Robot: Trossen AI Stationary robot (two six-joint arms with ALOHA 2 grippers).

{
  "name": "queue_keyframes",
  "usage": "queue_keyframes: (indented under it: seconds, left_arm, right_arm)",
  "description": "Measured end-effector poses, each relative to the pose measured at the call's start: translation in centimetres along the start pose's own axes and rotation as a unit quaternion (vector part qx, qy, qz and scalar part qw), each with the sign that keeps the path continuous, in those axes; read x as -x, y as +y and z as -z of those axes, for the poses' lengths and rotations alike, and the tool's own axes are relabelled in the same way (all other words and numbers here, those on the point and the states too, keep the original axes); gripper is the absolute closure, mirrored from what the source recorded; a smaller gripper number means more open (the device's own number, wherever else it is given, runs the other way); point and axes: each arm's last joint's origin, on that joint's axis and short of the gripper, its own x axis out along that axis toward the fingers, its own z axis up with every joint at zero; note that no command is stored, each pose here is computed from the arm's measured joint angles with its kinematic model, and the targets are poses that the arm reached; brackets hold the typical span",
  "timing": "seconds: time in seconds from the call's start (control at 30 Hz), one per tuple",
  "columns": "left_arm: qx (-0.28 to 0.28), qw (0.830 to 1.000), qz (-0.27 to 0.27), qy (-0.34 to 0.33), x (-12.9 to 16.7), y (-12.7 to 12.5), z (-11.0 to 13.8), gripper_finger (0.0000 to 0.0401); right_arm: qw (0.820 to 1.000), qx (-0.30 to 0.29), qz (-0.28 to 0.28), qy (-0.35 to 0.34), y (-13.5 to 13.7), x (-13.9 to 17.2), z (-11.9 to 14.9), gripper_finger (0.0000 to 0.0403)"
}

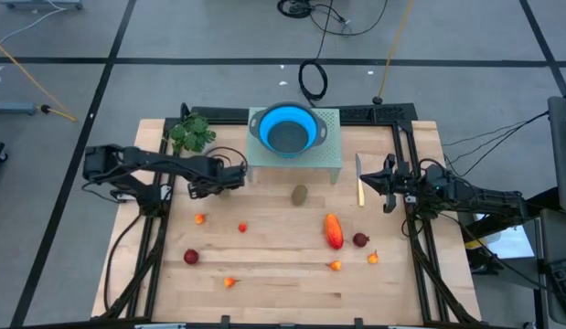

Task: Pick & Place Fruit
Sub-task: Put the kiwi into the colander on the shelf

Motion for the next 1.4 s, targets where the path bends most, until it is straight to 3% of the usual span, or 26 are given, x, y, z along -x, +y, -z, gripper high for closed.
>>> queue_keyframes:
  seconds: [0.37, 0.73, 0.87, 1.17, 1.4]
  left_arm:
    - [0.021, 0.998, -0.032, 0.042, -1.7, -0.5, -0.1, 0.0036]
    - [0.019, 0.999, -0.029, 0.006, -1.8, -0.6, -0.3, 0.0039]
    - [0.014, 0.999, -0.029, 0.004, -1.8, -0.6, -0.3, 0.0070]
    - [0.000, 1.000, -0.028, 0.007, -1.7, -0.6, -0.3, 0.0196]
    - [-0.011, 0.999, -0.033, 0.007, -1.7, -0.5, -0.3, 0.0205]
  right_arm:
    - [1.000, -0.001, -0.001, -0.003, 0.0, 0.0, 0.0, 0.0403]
    - [1.000, -0.001, 0.000, -0.002, 0.0, 0.0, 0.0, 0.0403]
    - [1.000, -0.001, 0.000, -0.003, 0.0, 0.0, 0.0, 0.0403]
    - [1.000, -0.001, 0.002, -0.003, 0.0, 0.0, -0.1, 0.0403]
    - [1.000, -0.001, 0.001, -0.003, 0.0, 0.0, -0.1, 0.0403]
